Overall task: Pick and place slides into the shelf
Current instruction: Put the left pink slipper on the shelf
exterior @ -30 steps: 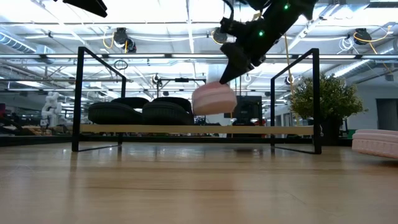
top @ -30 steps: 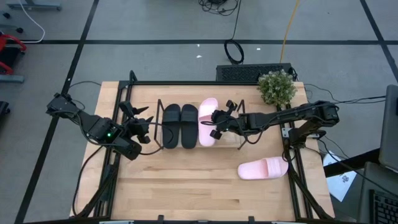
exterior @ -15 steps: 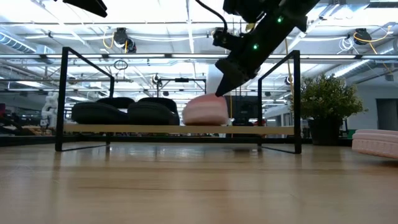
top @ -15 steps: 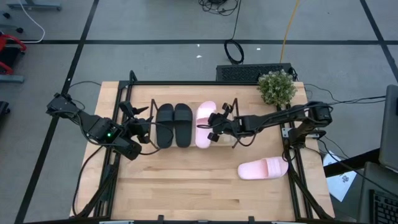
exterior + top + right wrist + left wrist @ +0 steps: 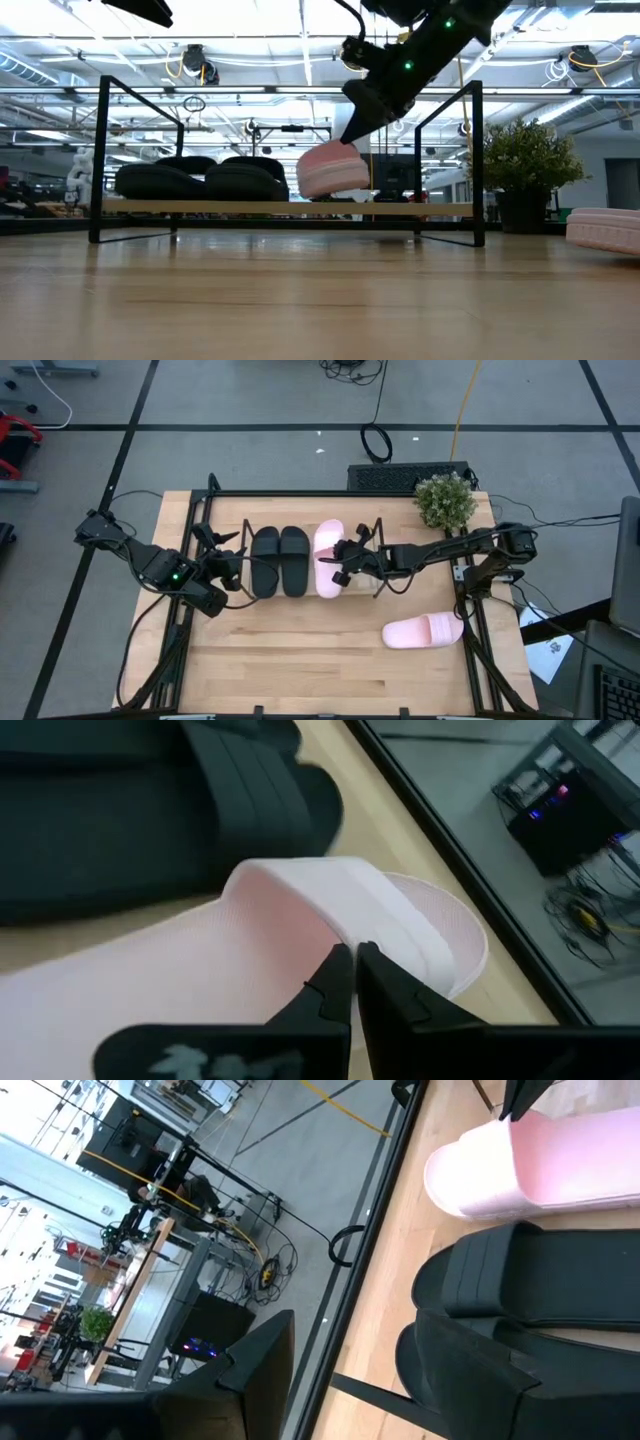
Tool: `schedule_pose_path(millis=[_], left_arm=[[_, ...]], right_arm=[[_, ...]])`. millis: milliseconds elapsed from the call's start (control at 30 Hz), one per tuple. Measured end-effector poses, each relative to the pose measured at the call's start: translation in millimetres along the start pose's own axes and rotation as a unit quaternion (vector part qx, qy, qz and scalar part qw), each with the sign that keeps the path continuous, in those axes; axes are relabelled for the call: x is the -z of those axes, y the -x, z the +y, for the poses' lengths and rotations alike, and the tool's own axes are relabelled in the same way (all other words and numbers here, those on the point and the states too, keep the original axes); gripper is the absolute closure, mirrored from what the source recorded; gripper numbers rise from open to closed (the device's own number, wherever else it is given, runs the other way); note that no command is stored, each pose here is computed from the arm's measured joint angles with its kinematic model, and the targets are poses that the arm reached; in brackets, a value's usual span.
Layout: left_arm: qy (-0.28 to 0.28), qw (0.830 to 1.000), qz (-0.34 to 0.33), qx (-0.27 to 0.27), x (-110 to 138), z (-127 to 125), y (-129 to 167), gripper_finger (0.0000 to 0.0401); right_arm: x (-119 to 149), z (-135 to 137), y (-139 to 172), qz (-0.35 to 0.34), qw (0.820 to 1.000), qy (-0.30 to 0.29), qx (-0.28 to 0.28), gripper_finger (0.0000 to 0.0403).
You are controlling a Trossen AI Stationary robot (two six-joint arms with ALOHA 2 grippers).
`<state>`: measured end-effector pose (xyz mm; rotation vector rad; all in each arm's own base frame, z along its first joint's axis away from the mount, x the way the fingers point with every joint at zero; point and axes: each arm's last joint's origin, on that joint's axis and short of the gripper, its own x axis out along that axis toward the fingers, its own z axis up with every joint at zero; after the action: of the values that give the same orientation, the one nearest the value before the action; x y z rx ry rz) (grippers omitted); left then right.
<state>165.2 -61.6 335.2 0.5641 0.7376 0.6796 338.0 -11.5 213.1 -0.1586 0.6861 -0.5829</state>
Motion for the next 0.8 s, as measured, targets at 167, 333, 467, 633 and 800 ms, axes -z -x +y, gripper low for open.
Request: schedule_pose_path(millis=[167,333,467,633,800], left_arm=[[0.0,1.0,0.0,0.0,0.0,-0.1,0.0,0.0185],[-0.001,1.0,0.0,0.0,-0.1,-0.1,0.0,0.0185],[-0.001,1.0,0.001,0.002,0.0,0.0,0.0,0.0185],[0.0,1.0,0.001,0.002,0.0,-0.1,0.0,0.0185],[-0.001,1.0,0.001,0.002,0.0,-0.1,-0.1,0.0185]], right_arm=[[-1.6,0.8,-1.3,-0.009,1.0,-0.003,-0.002,0.0403],[-0.1,3.4,-5.9,-0.009,1.0,-0.004,-0.001,0.0403],[2.9,8.3,-13.2,-0.009,1.0,-0.001,-0.002,0.0403],[5.0,10.7,-17.0,-0.006,1.0,-0.002,-0.001,0.0403],[3.3,10.8,-17.0,-0.014,1.0,-0.006,-0.002,0.0403]])
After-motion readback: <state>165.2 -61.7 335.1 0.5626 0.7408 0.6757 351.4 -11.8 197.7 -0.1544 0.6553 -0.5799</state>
